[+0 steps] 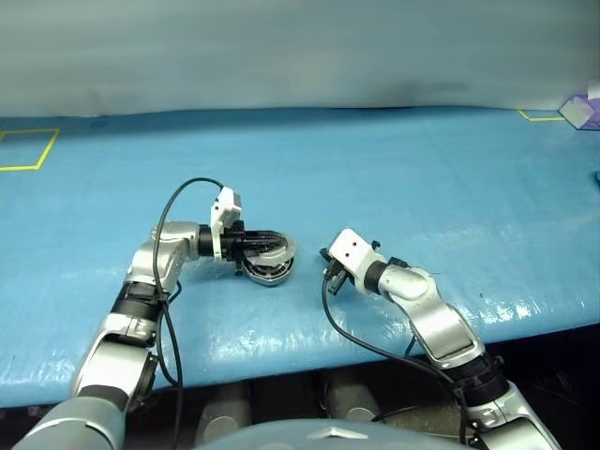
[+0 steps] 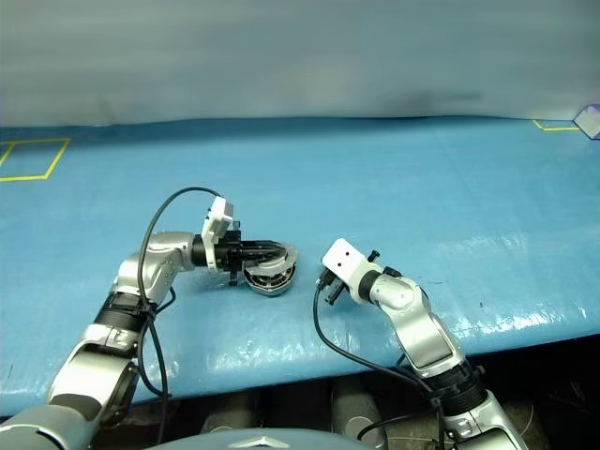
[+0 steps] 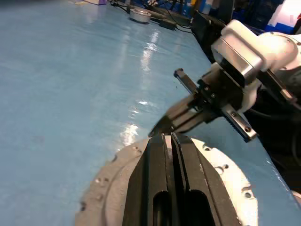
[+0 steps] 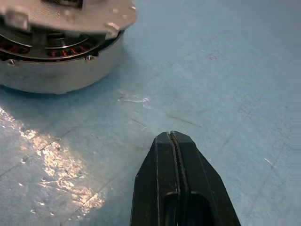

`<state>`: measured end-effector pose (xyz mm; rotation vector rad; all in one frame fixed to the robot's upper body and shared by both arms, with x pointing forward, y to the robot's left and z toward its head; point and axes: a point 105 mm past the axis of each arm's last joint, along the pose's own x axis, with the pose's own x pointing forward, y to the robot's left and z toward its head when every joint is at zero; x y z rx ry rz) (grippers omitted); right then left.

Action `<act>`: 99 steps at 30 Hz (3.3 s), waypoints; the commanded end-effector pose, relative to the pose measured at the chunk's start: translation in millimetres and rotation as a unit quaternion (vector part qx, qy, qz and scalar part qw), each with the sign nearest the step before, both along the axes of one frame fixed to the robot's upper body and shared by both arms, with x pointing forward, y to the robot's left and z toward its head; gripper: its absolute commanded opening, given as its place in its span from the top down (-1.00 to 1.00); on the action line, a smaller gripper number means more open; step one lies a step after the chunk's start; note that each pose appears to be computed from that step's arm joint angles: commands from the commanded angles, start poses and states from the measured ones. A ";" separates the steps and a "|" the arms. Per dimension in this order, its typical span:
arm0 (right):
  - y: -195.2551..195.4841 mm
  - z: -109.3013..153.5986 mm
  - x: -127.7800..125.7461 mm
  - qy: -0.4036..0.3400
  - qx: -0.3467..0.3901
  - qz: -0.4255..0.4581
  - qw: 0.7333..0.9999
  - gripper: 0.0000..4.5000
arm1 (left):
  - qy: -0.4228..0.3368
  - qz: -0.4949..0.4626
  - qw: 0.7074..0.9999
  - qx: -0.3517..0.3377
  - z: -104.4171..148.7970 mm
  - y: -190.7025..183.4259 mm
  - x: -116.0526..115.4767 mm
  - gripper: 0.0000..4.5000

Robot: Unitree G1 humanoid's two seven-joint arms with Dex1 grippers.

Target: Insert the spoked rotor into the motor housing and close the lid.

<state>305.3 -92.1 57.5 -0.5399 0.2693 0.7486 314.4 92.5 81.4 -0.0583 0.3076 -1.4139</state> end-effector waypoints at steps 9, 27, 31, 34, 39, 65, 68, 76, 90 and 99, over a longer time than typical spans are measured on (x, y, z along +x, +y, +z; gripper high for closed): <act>0.9 15.4 5.9 -0.032 0.006 -0.007 0.999 1.00 | -0.006 -0.018 0.998 0.065 -24.2 -0.9 -14.6 0.91; 27.6 53.9 15.7 -0.058 0.160 -0.001 0.985 1.00 | -0.098 0.118 0.988 -0.019 4.3 6.1 -4.7 0.91; 39.5 54.9 14.4 -0.037 0.201 0.025 0.979 1.00 | -0.147 0.160 0.974 -0.058 26.9 10.1 -10.1 0.91; 45.8 49.9 14.9 -0.023 0.210 0.031 0.977 1.00 | -0.158 0.186 0.967 -0.067 32.0 14.8 -14.8 0.91; 67.5 42.4 6.7 -0.001 0.216 0.072 0.974 0.50 | -0.159 0.231 0.958 -0.052 24.9 27.7 -23.3 0.93; 92.2 12.2 -4.5 0.035 0.196 0.099 0.975 -0.98 | -0.125 0.269 0.955 0.002 -2.8 43.3 -41.4 0.93; 92.7 11.7 -5.4 0.034 0.194 0.103 0.975 -0.98 | -0.135 0.288 0.946 -0.067 18.7 44.8 -39.4 0.93; 94.3 12.6 -3.9 0.032 0.196 0.103 0.975 -0.45 | -0.146 0.309 0.936 -0.088 26.7 52.6 -39.2 0.93; 100.6 34.6 -5.8 0.015 0.195 0.118 0.974 -0.34 | -0.141 0.323 0.935 -0.042 9.7 54.0 -37.7 0.93; 109.3 45.7 -10.5 0.028 0.230 0.113 0.966 -0.34 | -0.132 0.317 0.938 -0.034 2.1 52.0 -40.7 0.93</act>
